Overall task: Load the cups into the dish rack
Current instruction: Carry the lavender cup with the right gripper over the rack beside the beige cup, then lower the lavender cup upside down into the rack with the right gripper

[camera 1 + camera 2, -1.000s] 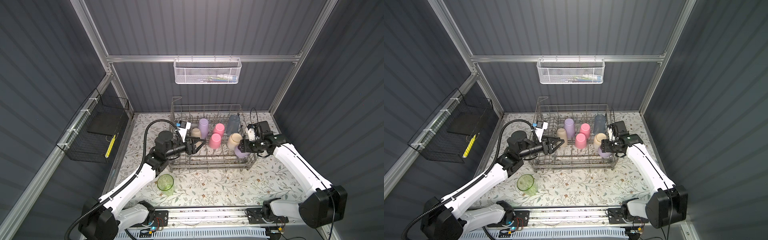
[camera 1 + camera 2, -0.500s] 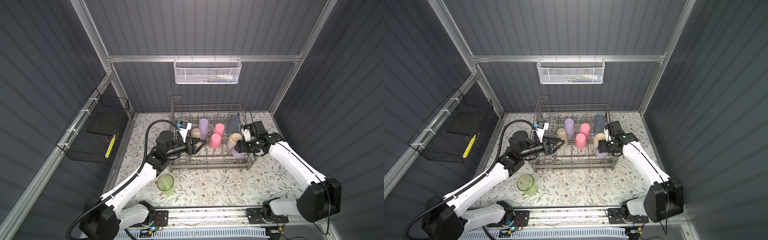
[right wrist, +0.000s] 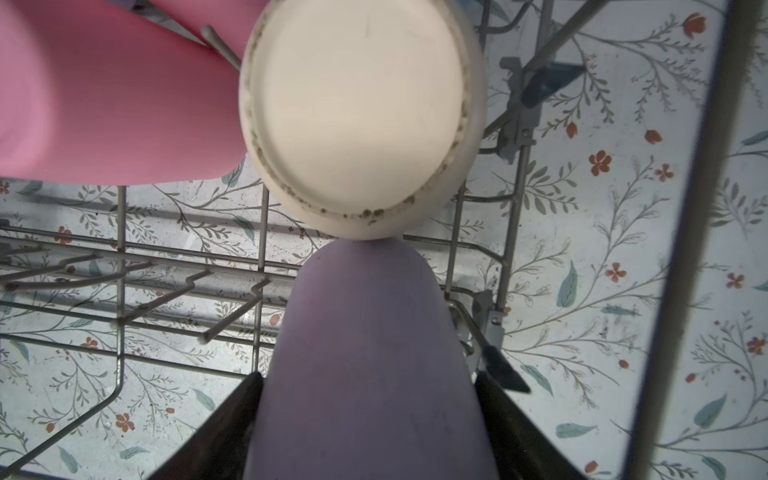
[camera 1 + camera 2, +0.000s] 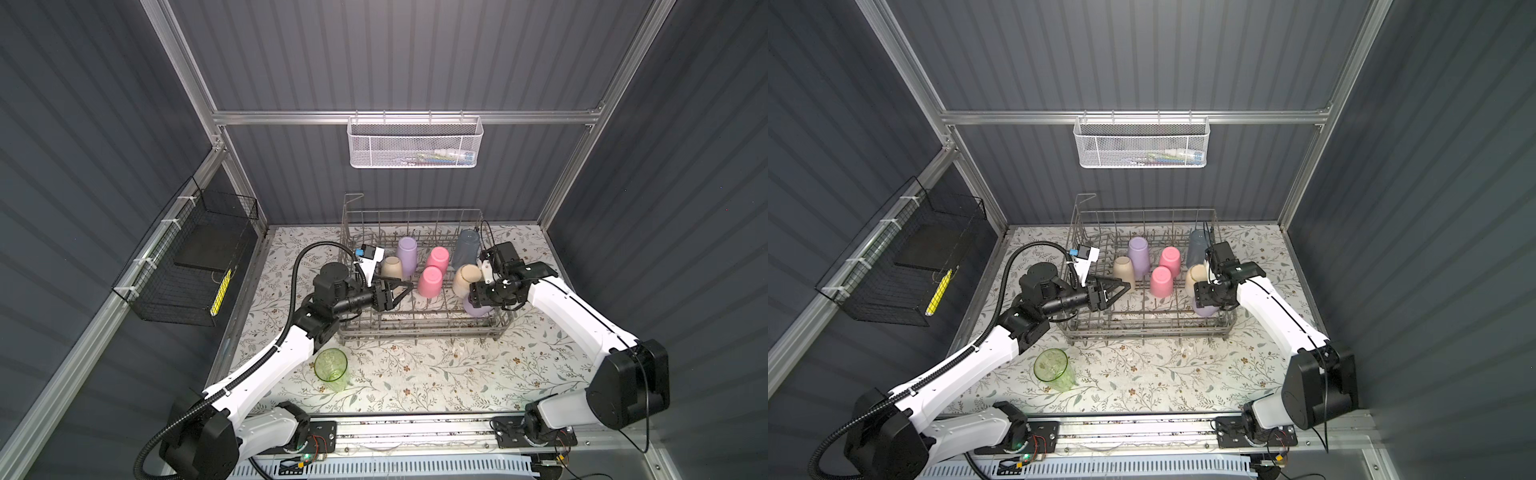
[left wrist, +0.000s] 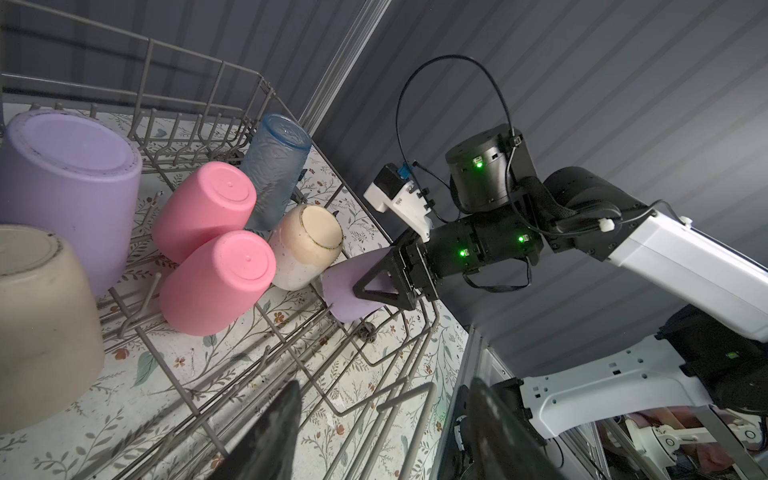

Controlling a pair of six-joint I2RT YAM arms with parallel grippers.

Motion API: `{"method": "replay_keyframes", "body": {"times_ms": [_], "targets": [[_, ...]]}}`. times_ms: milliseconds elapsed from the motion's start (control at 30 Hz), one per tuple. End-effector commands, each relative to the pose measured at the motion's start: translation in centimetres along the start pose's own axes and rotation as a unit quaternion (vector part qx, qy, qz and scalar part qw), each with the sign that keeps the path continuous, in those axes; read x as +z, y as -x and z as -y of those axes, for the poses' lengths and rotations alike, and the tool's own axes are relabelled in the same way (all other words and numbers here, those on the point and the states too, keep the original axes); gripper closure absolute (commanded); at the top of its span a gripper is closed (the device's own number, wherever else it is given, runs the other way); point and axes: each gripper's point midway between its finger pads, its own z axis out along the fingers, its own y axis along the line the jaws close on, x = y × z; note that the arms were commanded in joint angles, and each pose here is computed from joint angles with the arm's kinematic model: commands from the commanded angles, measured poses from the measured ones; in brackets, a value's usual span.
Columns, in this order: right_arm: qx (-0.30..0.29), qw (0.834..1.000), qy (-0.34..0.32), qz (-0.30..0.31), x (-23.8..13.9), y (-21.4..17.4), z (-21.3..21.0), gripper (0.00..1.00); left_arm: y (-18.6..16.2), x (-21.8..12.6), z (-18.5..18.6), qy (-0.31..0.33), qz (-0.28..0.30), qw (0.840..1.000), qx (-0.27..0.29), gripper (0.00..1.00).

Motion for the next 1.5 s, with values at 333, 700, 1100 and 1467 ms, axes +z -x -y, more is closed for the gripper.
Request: {"method": "replay_keyframes", "body": {"times_ms": [333, 700, 1100, 1467], "targets": [[-0.01, 0.999, -0.039, -0.022, 0.4, -0.6, 0.4, 0.43, -0.2, 0.0, 0.0, -0.008, -0.003, 1.0, 0.013, 0.37], [-0.004, 0.999, -0.037, -0.013, -0.1, -0.4, 0.3, 0.15, -0.6, 0.0, -0.2, -0.009, -0.006, 1.0, 0.009, 0.37], [-0.002, 0.999, -0.043, -0.007, -1.2, -0.5, 0.6, 0.07, -0.9, 0.1, -0.4, -0.01, -0.008, 1.0, 0.006, 0.38], [0.024, 0.997, -0.009, 0.068, -7.1, -1.2, 0.3, 0.07, -1.1, 0.3, -0.7, -0.01, -0.009, 1.0, 0.002, 0.38]]}}
